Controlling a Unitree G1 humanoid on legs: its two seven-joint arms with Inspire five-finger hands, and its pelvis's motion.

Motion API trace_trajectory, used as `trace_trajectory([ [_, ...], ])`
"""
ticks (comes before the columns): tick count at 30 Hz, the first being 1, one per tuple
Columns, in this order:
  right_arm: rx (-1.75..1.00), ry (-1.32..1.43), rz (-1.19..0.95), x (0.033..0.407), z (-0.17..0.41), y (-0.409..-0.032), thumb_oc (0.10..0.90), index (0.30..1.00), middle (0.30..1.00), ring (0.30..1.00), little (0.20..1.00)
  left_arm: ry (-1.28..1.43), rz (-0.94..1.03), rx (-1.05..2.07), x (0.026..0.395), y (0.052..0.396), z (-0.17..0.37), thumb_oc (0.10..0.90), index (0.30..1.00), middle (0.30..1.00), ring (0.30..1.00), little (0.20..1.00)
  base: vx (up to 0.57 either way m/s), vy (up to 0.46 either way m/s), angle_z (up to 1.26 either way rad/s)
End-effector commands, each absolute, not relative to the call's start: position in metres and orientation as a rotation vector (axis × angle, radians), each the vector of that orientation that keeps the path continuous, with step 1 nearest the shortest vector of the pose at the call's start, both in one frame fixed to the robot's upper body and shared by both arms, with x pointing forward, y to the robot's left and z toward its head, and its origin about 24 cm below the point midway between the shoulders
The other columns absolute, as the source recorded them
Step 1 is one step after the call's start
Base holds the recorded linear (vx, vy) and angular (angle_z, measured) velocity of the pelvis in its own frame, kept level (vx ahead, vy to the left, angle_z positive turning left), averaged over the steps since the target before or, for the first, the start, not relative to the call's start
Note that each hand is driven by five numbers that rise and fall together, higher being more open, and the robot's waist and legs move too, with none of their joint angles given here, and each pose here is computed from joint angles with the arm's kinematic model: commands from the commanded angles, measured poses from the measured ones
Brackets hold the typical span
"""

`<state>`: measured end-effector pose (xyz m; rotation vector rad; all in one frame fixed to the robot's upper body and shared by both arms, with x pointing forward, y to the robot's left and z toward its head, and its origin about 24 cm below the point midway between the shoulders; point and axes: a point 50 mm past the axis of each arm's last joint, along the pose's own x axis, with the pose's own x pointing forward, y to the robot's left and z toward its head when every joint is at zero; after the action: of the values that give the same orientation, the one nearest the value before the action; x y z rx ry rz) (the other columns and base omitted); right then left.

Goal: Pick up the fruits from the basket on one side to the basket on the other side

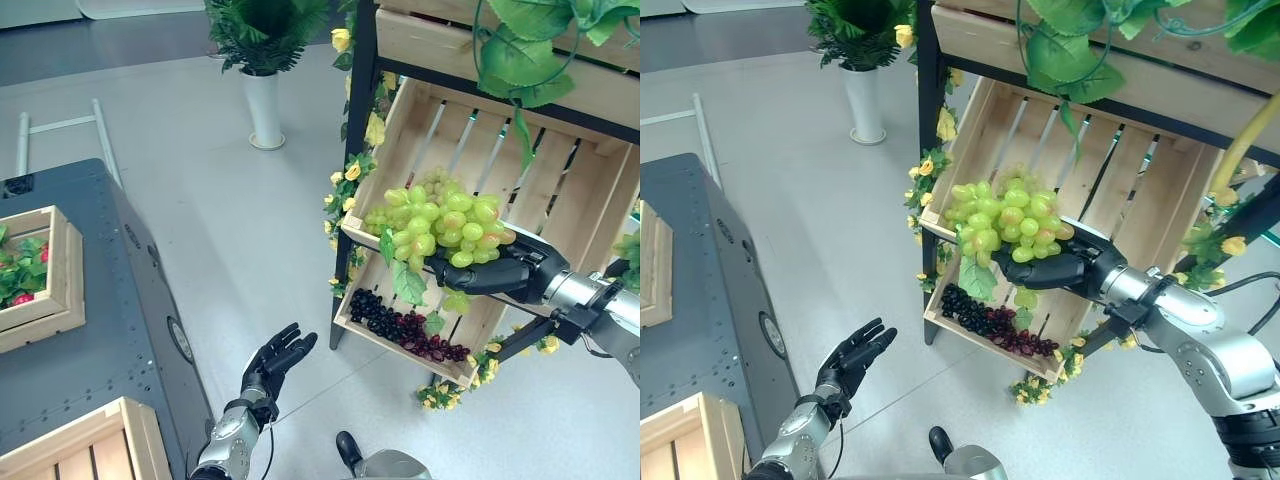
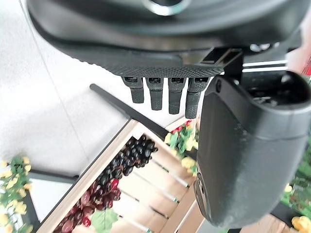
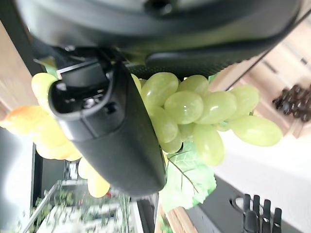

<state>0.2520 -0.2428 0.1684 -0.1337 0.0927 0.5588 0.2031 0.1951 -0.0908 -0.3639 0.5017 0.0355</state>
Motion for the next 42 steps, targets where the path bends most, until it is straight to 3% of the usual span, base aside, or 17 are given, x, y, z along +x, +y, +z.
trace_trajectory([
  [1, -0.179, -0.377, 0.394, 0.259, 0.252, -0.267, 0.4, 0.3, 0.3, 0.3, 0.3, 0.327, -0.061, -0.317, 0.236, 0.188, -0.064, 0.8, 0.9, 0.9, 0.9, 0.9, 0.02, 0.015, -0.12],
  [8, -0.495, -0.464, 0.05, 0.261, 0.29, -0.314, 0.4, 0.3, 0.3, 0.3, 0.3, 0.334, -0.056, -0.315, 0.231, 0.183, -0.067, 0.8, 0.9, 0.9, 0.9, 0.9, 0.02, 0.009, -0.08],
  [19, -0.679, -0.384, -0.307, 0.263, 0.332, -0.366, 0.4, 0.3, 0.3, 0.3, 0.3, 0.375, -0.093, -0.279, 0.219, 0.189, -0.074, 0.8, 0.9, 0.9, 0.9, 0.9, 0.01, -0.019, -0.02],
  [26, -0.629, -0.255, -0.347, 0.274, 0.334, -0.382, 0.4, 0.3, 0.3, 0.3, 0.3, 0.382, -0.12, -0.261, 0.219, 0.192, -0.073, 0.8, 0.9, 0.9, 0.9, 0.9, -0.01, -0.017, 0.02],
  [42, -0.55, 0.03, -0.218, 0.316, 0.287, -0.371, 0.4, 0.3, 0.3, 0.3, 0.3, 0.383, -0.124, -0.264, 0.234, 0.189, -0.066, 0.8, 0.9, 0.9, 0.9, 0.9, -0.03, -0.014, 0.05],
])
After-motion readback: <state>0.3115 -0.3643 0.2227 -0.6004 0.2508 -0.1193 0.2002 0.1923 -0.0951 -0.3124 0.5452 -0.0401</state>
